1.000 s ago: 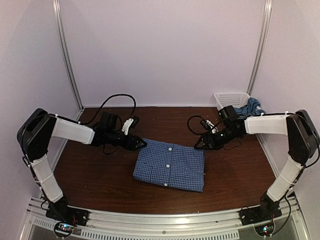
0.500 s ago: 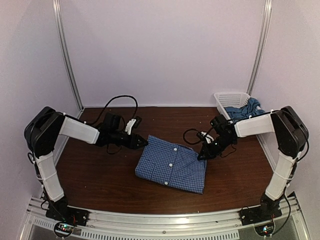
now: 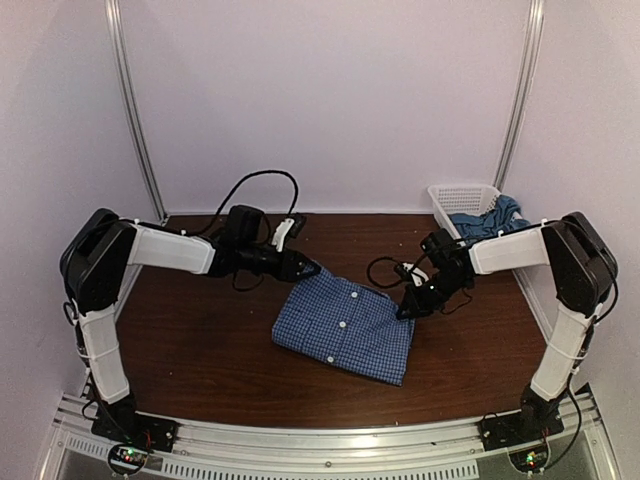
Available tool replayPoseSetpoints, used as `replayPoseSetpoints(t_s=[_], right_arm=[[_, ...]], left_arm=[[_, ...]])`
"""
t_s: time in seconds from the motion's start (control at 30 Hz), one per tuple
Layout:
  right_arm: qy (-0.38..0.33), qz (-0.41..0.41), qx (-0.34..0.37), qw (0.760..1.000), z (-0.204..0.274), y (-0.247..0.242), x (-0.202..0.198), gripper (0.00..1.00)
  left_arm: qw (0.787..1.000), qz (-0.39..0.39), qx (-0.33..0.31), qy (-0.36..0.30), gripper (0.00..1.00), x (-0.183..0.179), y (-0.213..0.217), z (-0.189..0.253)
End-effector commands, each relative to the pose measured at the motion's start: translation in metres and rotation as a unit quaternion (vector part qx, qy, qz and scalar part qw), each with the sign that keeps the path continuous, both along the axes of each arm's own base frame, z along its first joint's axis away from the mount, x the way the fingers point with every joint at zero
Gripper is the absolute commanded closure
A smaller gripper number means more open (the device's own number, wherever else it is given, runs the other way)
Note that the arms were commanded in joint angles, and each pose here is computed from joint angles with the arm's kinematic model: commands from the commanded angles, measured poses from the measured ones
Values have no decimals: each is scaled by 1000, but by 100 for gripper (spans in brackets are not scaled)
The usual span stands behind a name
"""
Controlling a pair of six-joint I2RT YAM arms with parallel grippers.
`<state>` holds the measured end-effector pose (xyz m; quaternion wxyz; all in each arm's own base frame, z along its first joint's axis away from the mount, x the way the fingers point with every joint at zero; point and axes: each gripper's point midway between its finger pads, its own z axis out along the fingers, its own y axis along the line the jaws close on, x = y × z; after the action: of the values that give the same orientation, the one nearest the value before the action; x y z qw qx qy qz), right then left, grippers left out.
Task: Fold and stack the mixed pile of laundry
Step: Adjust the square-folded shirt at the center of the board.
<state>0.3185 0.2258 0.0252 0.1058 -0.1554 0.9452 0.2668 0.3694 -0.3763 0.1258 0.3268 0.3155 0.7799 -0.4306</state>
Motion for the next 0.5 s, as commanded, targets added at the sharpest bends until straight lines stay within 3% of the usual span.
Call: replayPoseSetpoints(t_s=[0.0, 0.13, 0.47], right_arm=[[-27, -5, -16, 999, 8, -6, 6, 100], [-49, 0, 2, 999, 33, 0, 6, 100], [-52, -8, -4, 999, 47, -4, 1, 100]], left_arm=[[1000, 4, 3, -7, 51, 1, 4, -3], [998, 48, 34, -6, 43, 14, 15, -16], [996, 63, 46, 32, 37, 22, 13, -49]])
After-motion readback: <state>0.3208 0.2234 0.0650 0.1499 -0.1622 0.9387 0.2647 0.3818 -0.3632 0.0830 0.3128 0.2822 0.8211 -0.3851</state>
